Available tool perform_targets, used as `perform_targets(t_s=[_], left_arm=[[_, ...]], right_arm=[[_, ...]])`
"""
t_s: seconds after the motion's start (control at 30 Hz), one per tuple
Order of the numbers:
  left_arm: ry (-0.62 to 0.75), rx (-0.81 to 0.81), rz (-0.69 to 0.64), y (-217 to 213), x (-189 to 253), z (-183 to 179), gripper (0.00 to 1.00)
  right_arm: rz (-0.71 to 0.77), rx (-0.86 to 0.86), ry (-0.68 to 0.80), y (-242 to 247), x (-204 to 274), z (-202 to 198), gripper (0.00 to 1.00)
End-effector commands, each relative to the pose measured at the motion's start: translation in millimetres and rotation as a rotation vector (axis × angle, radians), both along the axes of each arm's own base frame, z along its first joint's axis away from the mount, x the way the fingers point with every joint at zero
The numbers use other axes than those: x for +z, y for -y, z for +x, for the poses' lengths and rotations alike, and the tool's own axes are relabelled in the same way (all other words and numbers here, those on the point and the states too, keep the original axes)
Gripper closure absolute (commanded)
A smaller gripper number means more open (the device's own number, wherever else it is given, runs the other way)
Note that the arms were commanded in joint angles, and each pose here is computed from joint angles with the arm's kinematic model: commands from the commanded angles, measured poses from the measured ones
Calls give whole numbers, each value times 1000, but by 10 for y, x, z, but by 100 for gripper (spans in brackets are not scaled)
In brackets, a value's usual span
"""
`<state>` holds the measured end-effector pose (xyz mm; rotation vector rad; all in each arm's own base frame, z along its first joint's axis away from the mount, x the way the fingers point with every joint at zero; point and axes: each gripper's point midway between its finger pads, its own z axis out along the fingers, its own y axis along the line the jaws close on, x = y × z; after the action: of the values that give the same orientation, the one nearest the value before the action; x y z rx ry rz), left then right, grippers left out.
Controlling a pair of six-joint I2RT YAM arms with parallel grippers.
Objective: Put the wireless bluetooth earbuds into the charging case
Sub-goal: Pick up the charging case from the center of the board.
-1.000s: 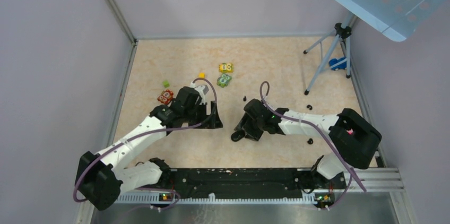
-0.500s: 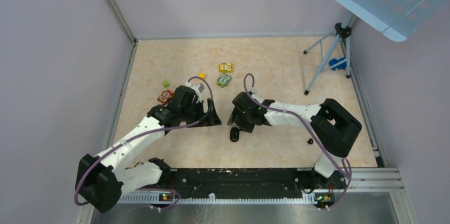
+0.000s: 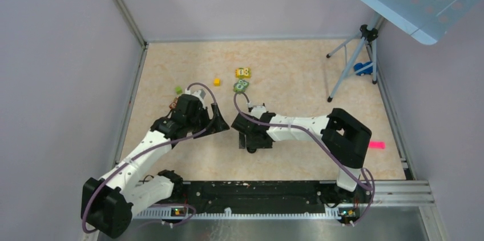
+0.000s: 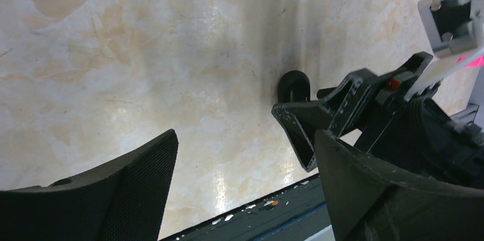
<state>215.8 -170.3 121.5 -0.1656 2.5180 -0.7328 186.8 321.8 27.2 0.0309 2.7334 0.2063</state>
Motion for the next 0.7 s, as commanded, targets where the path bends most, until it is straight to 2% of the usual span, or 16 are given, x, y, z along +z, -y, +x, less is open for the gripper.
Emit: perform_targets(t_s=[0.0, 0.13, 0.27, 0.3, 0.53, 0.67], left_arm=[[47, 48, -48, -2, 32, 76, 7], [-16, 23, -43, 35, -136, 21, 7], [-34, 16, -43, 47, -184, 7, 7], [-32, 19, -44, 47, -179, 12, 7], [62, 69, -39, -10, -26, 160, 6], [121, 23, -49, 41, 65, 224, 2]], right_arm=[[-131, 124, 48, 66, -16, -57, 26], [-131, 161, 38, 52, -119, -87, 32], [-156, 165, 52, 77, -123, -69, 49], [-155, 166, 54, 76, -120, -65, 50], [-111, 206, 80, 39, -117, -71, 72], [-29, 235, 125, 6, 23, -77, 74]])
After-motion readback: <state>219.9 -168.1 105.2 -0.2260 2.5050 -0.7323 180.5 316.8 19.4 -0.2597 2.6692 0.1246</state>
